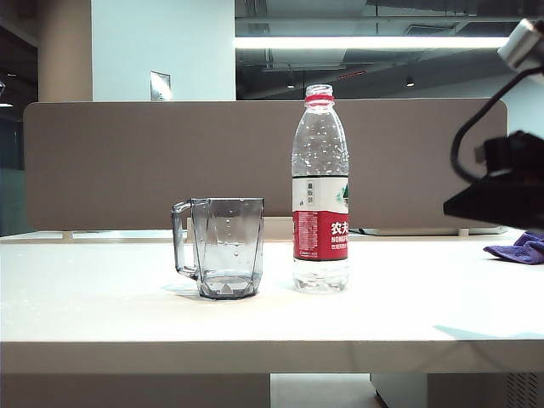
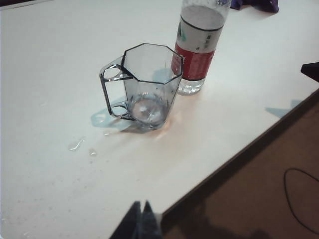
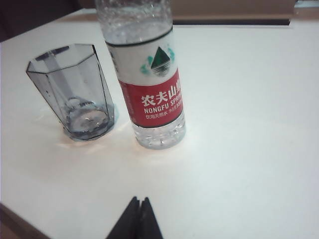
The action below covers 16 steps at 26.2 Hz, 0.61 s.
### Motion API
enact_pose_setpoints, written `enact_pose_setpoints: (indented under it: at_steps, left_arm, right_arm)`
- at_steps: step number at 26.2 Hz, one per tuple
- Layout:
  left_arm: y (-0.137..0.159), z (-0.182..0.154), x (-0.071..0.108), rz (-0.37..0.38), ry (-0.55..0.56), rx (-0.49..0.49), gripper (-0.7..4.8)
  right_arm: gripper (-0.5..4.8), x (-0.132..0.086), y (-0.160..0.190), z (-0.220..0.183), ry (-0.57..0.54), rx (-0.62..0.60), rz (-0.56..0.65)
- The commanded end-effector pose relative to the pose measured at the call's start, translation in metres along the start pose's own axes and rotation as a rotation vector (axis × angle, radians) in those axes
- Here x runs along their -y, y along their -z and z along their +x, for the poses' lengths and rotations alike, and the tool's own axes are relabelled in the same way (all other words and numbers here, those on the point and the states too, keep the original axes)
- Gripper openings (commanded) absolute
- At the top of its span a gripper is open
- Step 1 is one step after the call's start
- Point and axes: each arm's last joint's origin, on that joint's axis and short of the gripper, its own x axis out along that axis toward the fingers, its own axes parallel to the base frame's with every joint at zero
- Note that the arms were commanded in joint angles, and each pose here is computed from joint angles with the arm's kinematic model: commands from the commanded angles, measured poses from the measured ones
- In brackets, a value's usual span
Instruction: Pick up the mineral water bottle on the table and pour a little water into the mug.
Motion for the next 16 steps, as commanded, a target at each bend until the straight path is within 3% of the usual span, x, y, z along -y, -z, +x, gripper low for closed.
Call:
enact_pose_setpoints:
  at_steps: [1, 5, 8, 16]
  left_arm:
    - [-0.001, 0.0, 0.0, 0.003, 0.001, 0.011, -0.05]
    - [-0.001, 0.0, 0.0, 0.003, 0.001, 0.011, -0.05]
    - [-0.001, 0.0, 0.0, 0.003, 0.001, 0.011, -0.05]
    - [-0.001, 0.0, 0.0, 0.003, 0.0, 0.011, -0.05]
  right_arm:
    - [-0.02, 0.001, 0.009, -0.008, 0.01, -0.114, -0.003]
    - [-0.02, 0.003, 0.018, -0.015, 0.038, -0.233, -0.006]
    - [-0.02, 0.004, 0.018, -0.02, 0.073, -0.244, -0.01]
    - [-0.01, 0.036, 0.012, -0.038, 0.356, -0.208, 0.059]
